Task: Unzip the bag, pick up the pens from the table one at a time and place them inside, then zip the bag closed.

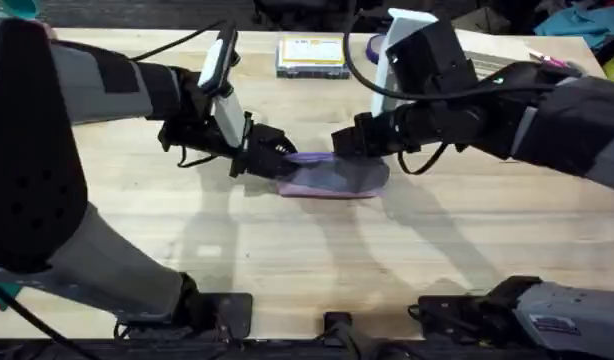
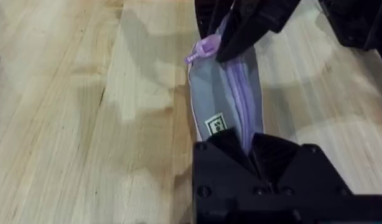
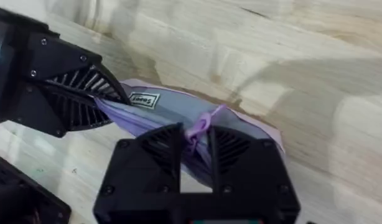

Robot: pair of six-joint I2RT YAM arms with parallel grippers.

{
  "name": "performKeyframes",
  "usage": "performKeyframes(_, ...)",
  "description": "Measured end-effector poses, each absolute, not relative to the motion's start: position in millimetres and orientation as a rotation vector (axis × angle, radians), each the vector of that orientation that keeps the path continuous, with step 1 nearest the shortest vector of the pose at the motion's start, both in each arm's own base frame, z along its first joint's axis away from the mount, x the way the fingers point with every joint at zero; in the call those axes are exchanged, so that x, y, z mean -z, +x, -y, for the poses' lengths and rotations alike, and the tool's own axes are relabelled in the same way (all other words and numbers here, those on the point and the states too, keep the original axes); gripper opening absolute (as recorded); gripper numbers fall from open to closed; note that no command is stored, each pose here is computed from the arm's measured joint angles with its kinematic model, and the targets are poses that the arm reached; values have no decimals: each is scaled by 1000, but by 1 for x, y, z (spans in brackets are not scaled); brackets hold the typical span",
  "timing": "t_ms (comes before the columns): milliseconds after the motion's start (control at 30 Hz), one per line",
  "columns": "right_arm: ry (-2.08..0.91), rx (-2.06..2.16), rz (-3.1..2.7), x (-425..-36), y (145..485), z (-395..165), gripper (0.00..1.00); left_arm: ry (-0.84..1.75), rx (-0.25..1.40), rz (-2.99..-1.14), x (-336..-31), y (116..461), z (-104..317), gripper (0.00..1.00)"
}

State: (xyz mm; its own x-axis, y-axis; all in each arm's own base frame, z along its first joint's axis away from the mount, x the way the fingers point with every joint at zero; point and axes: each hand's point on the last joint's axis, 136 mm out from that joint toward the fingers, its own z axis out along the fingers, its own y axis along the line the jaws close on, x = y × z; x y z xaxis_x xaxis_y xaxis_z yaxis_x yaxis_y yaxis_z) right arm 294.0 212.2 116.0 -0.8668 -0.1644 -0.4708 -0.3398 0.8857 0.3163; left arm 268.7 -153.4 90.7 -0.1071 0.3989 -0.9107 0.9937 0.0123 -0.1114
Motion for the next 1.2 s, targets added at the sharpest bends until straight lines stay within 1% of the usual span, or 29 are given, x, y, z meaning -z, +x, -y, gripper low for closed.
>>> performKeyframes(67, -369, -545, -2615, -116, 294, -212, 156, 1461, 1078, -1591, -91, 269, 154, 42)
performKeyframes(200, -363, -533, -2617, -115, 295, -210, 84, 1460, 1078, -1591, -91, 269, 153, 42)
performKeyframes(367, -362, -530, -2615, -115, 295, -209, 76, 1461, 1078, -1591, -91, 269, 153, 42)
performKeyframes(467, -361, -530, -2613, -116, 296, -209, 40, 1461, 1078, -1591, -91, 269, 153, 42)
performKeyframes(767, -354, -529, -2602, -121, 300, -208, 30, 1460, 1078, -1590, -91, 269, 153, 42)
performKeyframes(1200, -464, -504, -2553, -132, 302, -207, 31, 1450, 1083, -1577, -93, 270, 154, 42)
